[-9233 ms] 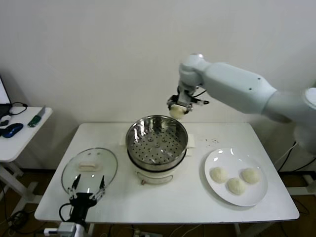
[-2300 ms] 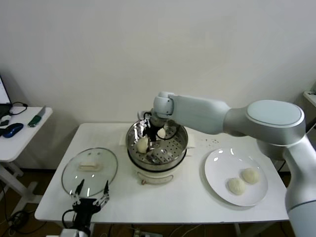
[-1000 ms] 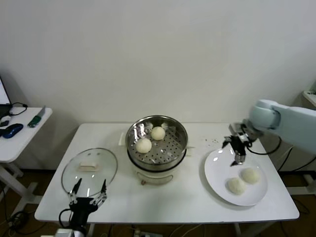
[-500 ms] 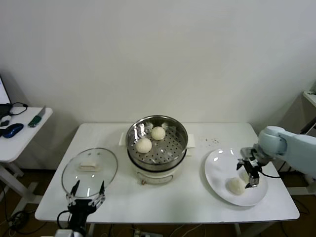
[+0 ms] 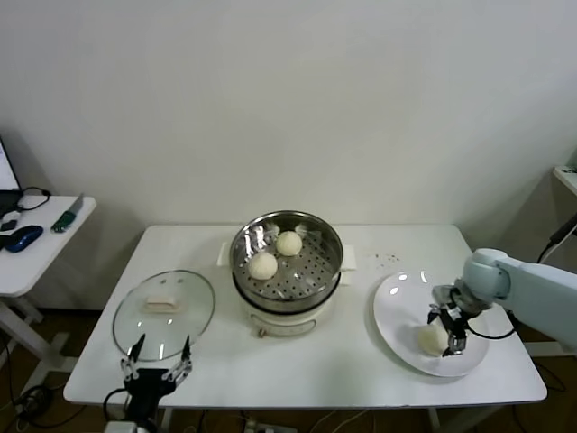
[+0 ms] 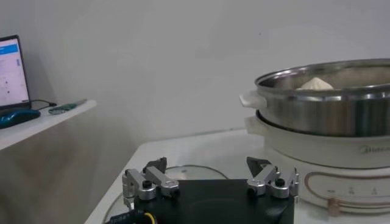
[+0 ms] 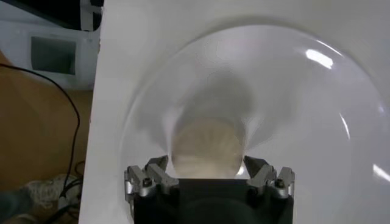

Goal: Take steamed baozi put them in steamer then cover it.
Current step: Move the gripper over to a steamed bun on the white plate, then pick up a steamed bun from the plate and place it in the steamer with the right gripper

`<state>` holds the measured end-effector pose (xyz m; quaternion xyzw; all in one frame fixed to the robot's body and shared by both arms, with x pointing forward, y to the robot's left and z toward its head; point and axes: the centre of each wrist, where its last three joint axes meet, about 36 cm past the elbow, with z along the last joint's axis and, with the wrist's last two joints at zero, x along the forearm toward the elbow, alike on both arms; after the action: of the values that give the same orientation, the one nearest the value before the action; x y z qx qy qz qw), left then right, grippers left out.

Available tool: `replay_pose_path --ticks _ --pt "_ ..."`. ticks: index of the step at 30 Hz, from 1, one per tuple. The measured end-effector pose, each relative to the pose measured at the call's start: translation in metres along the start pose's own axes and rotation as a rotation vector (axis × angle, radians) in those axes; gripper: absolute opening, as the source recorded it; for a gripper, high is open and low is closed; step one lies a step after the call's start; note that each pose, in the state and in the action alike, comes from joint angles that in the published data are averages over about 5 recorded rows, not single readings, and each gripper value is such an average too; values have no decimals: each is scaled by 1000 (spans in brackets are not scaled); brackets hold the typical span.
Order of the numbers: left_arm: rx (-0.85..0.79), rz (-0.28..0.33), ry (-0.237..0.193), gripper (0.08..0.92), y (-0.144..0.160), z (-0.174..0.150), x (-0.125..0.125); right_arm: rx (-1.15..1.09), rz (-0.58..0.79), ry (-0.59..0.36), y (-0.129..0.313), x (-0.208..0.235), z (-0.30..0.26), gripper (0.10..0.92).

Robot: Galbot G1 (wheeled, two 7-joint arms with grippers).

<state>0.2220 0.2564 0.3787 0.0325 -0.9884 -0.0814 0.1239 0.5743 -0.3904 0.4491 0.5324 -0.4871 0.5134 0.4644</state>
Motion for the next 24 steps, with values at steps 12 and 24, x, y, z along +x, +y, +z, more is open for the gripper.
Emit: replay_pose_path --ticks 12,24 --pt "-9 -5 10 823 -2 3 3 15 -21 5 -6 -2 -6 731" --pt "-10 3 20 823 -3 5 7 124 0 30 -24 30 -12 712"
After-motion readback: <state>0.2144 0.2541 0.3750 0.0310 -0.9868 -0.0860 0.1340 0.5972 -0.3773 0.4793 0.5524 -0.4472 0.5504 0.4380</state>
